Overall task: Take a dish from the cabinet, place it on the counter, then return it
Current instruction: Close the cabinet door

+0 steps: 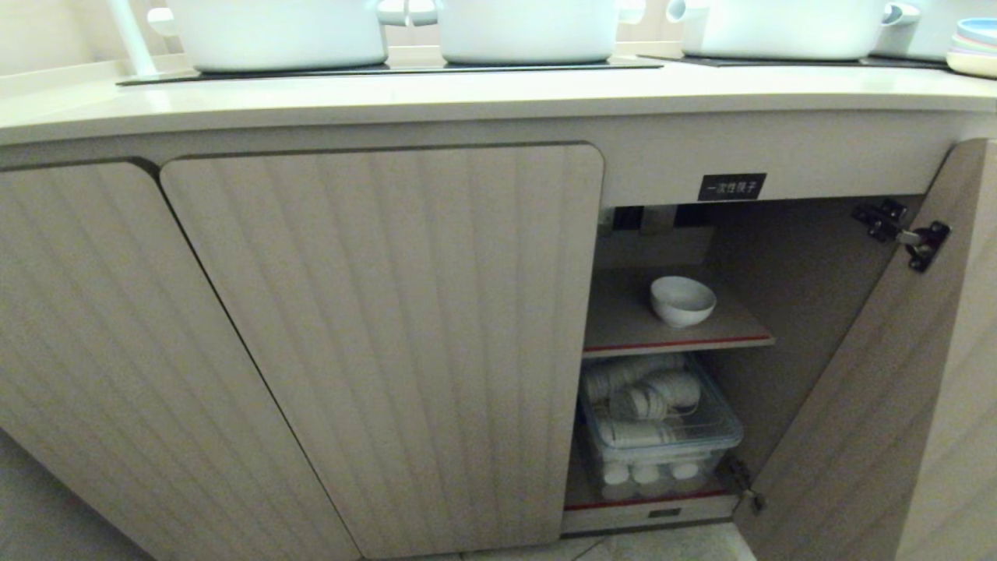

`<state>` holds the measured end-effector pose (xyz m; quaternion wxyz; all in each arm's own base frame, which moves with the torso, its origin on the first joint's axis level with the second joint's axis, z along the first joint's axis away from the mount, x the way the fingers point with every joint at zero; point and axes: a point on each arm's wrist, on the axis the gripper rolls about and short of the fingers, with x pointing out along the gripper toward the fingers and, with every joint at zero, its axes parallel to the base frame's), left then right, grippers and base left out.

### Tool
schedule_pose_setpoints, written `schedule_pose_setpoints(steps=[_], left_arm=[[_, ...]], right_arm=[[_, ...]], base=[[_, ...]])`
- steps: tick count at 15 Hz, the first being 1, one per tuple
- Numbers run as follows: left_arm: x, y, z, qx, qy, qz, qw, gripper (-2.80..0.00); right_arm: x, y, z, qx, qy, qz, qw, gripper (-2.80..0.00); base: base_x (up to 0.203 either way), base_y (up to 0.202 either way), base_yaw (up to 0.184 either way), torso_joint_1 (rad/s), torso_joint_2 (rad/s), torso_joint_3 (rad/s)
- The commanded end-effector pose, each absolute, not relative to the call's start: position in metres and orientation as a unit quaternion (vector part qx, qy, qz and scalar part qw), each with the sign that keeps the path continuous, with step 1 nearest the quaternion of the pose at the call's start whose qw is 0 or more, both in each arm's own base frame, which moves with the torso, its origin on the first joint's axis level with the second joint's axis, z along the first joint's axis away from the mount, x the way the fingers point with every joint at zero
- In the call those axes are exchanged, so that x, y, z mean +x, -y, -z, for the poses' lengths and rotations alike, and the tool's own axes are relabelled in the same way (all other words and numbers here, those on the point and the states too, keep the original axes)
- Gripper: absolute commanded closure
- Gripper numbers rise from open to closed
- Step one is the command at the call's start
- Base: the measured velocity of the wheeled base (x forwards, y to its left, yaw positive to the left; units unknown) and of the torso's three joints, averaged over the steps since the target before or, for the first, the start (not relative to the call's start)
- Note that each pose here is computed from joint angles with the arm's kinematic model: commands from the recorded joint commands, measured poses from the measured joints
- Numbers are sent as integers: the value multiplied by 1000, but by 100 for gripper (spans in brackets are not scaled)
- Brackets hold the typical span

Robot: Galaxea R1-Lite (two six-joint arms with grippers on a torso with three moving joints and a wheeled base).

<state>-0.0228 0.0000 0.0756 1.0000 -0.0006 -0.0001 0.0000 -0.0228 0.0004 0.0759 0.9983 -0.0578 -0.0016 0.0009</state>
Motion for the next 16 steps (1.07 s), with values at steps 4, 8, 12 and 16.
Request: schedule_pose_setpoints(steps=[4,8,12,16], left_arm=[[-23,0,-76,-1,1,0,1000,0],[-23,0,-76,-1,1,0,1000,0],[-23,0,-76,-1,1,0,1000,0],[-23,0,-76,0,1,0,1000,0]], right_arm=[[-23,0,-76,-58,2,-1,998,0],[-23,0,-76,-58,2,-1,998,0],[-23,0,-76,-58,2,-1,998,0],[-23,0,-76,-58,2,-1,998,0]], base=[[0,0,0,0,0,0],[0,0,0,0,0,0],[0,0,0,0,0,0],[0,0,0,0,0,0]])
